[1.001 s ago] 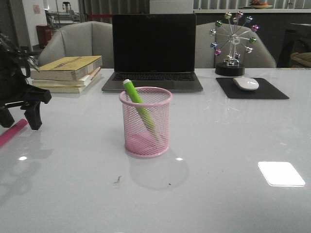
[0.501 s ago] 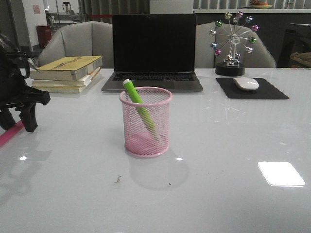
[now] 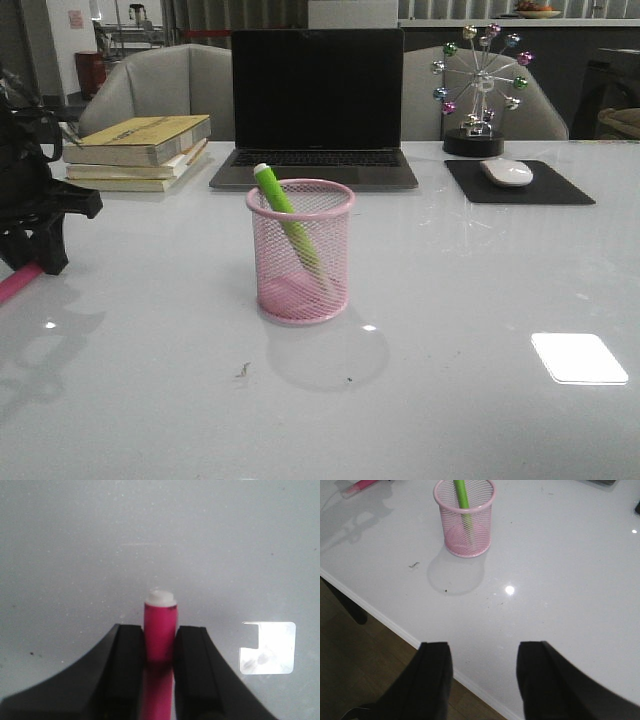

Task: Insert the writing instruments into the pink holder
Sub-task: 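Lower the left gripper onto the pink marker and grasp it, then lift the pink marker upright and carry it over the holder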

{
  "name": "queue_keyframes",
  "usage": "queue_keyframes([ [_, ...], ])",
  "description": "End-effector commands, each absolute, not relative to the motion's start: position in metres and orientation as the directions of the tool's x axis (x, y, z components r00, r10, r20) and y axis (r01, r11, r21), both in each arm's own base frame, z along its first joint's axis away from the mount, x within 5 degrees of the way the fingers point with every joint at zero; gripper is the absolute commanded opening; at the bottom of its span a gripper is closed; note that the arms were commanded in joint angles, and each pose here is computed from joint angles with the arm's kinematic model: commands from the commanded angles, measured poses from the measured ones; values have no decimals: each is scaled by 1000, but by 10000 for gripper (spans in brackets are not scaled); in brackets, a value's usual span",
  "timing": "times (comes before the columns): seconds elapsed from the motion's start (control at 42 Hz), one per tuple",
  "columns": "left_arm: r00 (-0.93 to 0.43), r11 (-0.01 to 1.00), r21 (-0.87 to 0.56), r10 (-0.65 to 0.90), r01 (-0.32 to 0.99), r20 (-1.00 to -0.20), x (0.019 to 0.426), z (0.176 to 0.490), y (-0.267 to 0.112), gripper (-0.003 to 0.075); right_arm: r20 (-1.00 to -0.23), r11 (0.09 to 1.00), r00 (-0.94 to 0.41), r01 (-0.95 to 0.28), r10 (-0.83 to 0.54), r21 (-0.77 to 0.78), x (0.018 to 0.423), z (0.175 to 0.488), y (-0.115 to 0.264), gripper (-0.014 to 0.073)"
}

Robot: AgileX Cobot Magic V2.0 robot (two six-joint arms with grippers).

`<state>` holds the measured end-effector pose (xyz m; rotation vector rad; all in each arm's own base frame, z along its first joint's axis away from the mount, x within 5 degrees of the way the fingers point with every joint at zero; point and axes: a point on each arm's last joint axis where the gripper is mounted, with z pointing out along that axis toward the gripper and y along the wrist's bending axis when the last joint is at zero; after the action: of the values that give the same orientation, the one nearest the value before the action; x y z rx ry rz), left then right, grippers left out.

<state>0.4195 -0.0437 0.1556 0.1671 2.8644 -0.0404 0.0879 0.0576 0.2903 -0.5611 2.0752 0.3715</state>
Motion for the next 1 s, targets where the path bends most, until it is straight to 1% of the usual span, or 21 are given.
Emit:
queue_keyframes([
  [0.0,-938,994,-14,98,109,-333,422,179,-44,173,-896,847,-395,-530,-204,41,91,305,59,426],
  [0.143,-937,994,-14,98,109,-334,422,181,-44,130,-896,847,-395,-530,-204,41,91,305,59,426],
  [0.238,-931,994,-14,98,110,-352,420,187,-43,104,-896,847,-395,-530,-204,41,91,305,59,426],
  [0.286,-920,994,-14,96,110,-379,417,195,-43,90,-896,847,-395,-530,-204,41,91,305,59,426],
  [0.358,-902,994,-21,89,108,-423,410,208,-44,91,-896,847,-395,-530,-204,41,91,305,59,426],
  [0.477,-841,994,-38,63,99,-537,391,235,-43,91,-896,847,-395,-530,-204,41,91,305,59,426],
  [0.501,-818,994,-40,58,99,-573,386,245,-42,91,-896,847,-395,-530,-204,41,91,305,59,426],
  [0.548,-788,994,-40,54,99,-614,376,256,-41,91,-896,847,-395,-530,-204,41,91,305,59,426],
  [0.667,-658,992,-39,48,117,-752,344,291,-44,91,-896,847,-395,-530,-204,41,91,305,59,426],
  [0.81,-426,984,-37,43,176,-904,299,328,-56,91,-896,847,-395,-530,-204,41,91,305,59,426],
  [0.882,-290,974,-36,32,225,-957,278,341,-67,91,-896,847,-395,-530,-204,41,91,305,59,426],
  [0.977,-125,953,-37,1,301,-992,254,352,-83,91,-896,847,-395,-530,-204,41,91,305,59,426],
])
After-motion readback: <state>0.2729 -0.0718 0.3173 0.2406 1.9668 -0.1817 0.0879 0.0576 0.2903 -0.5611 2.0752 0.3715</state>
